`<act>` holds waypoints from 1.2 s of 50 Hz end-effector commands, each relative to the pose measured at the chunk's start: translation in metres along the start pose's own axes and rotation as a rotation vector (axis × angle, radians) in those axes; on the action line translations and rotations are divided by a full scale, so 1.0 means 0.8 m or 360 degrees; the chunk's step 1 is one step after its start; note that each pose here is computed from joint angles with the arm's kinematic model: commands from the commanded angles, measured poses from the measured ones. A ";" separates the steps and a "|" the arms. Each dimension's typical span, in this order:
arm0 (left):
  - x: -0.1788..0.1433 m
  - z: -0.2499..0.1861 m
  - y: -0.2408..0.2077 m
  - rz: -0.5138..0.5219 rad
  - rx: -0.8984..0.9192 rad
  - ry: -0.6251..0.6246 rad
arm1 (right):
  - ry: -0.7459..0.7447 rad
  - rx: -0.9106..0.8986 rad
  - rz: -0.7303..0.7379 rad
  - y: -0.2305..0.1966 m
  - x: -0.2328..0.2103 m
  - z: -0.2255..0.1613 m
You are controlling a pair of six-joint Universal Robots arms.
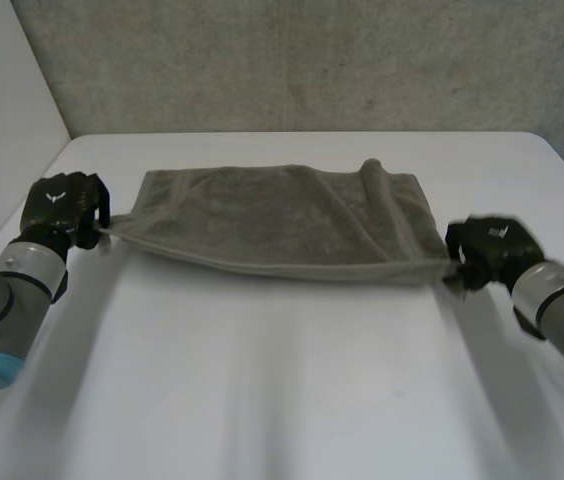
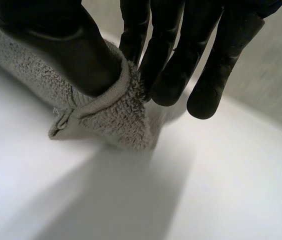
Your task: Fold the towel.
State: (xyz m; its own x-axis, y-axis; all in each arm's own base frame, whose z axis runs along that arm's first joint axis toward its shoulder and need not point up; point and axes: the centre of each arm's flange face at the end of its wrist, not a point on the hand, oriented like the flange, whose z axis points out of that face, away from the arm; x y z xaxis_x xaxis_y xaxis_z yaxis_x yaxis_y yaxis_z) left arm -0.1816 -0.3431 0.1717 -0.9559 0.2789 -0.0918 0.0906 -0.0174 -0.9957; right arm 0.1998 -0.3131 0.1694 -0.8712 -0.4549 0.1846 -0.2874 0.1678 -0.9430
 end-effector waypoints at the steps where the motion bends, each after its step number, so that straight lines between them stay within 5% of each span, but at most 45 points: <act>1: 0.006 -0.023 -0.036 0.0015 0.0070 0.0012 | 0.0007 0.0392 -0.0227 -0.072 0.001 -0.033; 6: 0.011 -0.049 -0.068 0.0043 0.0141 0.0019 | -0.0124 0.0431 -0.0567 -0.080 -0.016 -0.059; 13: 0.011 -0.092 -0.087 0.0044 0.0102 0.0008 | -0.0264 -0.0044 -0.1098 -0.045 -0.004 -0.094; 27: 0.009 -0.123 -0.086 0.0017 -0.0015 0.0022 | -0.0326 -0.0022 -0.0916 -0.098 0.007 -0.134; 44: 0.000 0.003 0.001 -0.0010 -0.0208 -0.0041 | -0.0352 -0.0183 -0.0934 -0.041 0.016 0.041; 52: 0.008 0.087 0.045 0.0016 -0.0171 -0.0155 | 0.0103 0.0290 -0.1155 -0.036 0.005 0.130; 60: 0.023 0.117 0.063 0.0021 -0.0116 -0.0120 | 0.0168 0.0450 -0.1199 -0.017 -0.007 0.161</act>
State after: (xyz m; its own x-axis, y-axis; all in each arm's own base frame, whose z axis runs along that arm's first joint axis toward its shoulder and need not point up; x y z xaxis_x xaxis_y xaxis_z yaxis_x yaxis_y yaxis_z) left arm -0.2080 -0.4164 0.1297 -0.9765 0.1869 -0.1073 0.1229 0.0741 -0.9896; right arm 0.2519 -0.4163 0.1611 -0.5150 -0.3134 0.7979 -0.7274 -0.3326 -0.6002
